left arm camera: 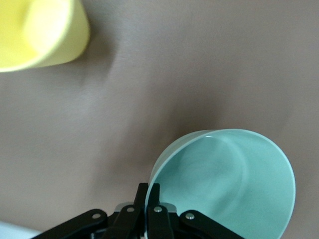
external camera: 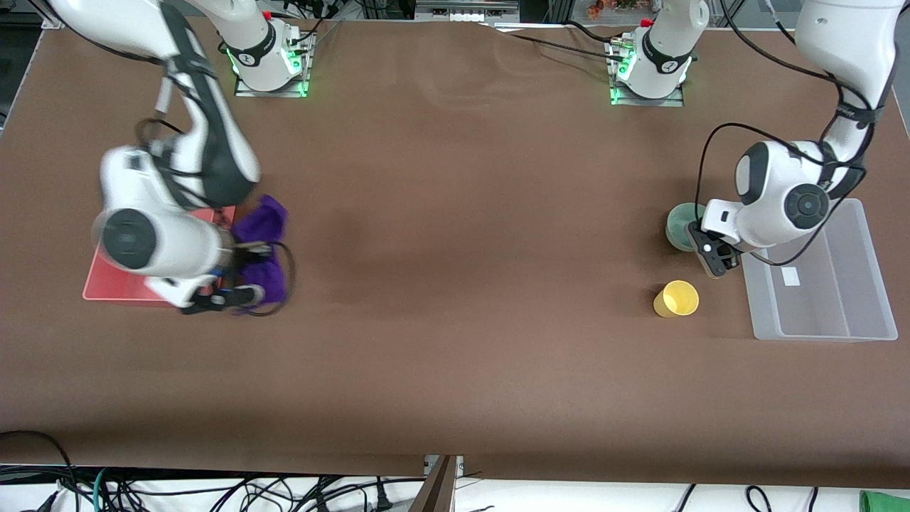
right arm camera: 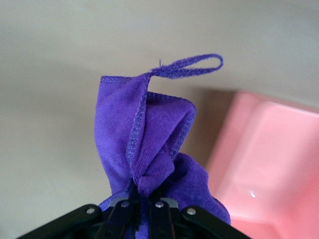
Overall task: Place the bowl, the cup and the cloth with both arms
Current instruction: 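Drop the cloth in the tray while the left gripper sets down the bowl, then raise the right gripper while the left gripper grasps the yellow cup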
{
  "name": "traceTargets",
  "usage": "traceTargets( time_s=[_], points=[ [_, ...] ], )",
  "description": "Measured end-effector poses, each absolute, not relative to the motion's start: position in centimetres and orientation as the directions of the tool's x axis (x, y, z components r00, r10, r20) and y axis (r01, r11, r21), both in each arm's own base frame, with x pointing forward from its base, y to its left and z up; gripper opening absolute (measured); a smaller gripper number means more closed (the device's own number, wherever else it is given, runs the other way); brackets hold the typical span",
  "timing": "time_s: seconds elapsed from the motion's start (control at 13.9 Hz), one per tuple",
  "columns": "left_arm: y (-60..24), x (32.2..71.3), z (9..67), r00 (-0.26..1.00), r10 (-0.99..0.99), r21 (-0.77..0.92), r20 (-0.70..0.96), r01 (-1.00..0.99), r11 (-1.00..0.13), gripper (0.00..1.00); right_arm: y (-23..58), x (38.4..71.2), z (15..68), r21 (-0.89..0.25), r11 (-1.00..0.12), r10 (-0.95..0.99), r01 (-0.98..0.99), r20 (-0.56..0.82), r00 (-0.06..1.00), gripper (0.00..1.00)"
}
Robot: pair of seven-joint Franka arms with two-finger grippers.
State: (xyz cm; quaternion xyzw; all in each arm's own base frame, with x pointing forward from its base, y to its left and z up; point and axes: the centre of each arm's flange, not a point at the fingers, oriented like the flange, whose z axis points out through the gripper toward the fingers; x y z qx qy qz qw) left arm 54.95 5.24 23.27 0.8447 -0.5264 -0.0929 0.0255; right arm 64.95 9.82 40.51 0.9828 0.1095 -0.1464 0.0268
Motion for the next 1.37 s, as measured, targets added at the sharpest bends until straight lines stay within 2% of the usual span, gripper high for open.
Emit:
traceTargets(
  time_s=[0.22, 0.43, 0.58, 0.72, 1.01, 1.15, 1.37],
  points=[
    [6.7, 57.9, 30.2, 0.418, -0.892, 0.190, -0.175, -0.874, -0.447, 0.03, -0.5, 65.0, 42.1, 0.024, -0.971, 0.216, 0.239, -0.345, 0.913, 0.08],
    [11.6, 60.1, 34.8, 0.381, -0.903, 0.144, -0.199, -0.900, -0.411, 0.03, -5.5, 64.1, 38.7, 0.026, -0.981, 0.164, 0.192, -0.414, 0.895, 0.08],
    [17.2, 60.7, 33.7, 0.382, -0.899, 0.119, -0.214, -0.903, -0.412, 0.03, -6.5, 63.2, 35.1, 0.023, -0.984, 0.149, 0.178, -0.455, 0.878, 0.08],
    [22.2, 61.0, 30.1, 0.385, -0.904, 0.089, -0.185, -0.910, -0.405, 0.03, -7.6, 62.3, 31.8, 0.026, -0.986, 0.136, 0.167, -0.465, 0.875, 0.08],
    [26.4, 60.3, 22.5, 0.406, -0.902, 0.081, -0.149, -0.904, -0.420, 0.03, -9.8, 60.1, 27.0, 0.039, -0.990, 0.099, 0.132, -0.468, 0.878, 0.08],
    [26.4, 60.5, 21.4, 0.404, -0.903, 0.085, -0.145, -0.904, -0.418, 0.06, -10.5, 59.3, 25.4, 0.039, -0.992, 0.086, 0.118, -0.469, 0.879, 0.09],
    [26.3, 61.7, 23.8, 0.405, -0.903, 0.052, -0.143, -0.908, -0.415, 0.32, -10.6, 59.4, 25.2, 0.042, -0.993, 0.081, 0.113, -0.458, 0.885, 0.33]
  ],
)
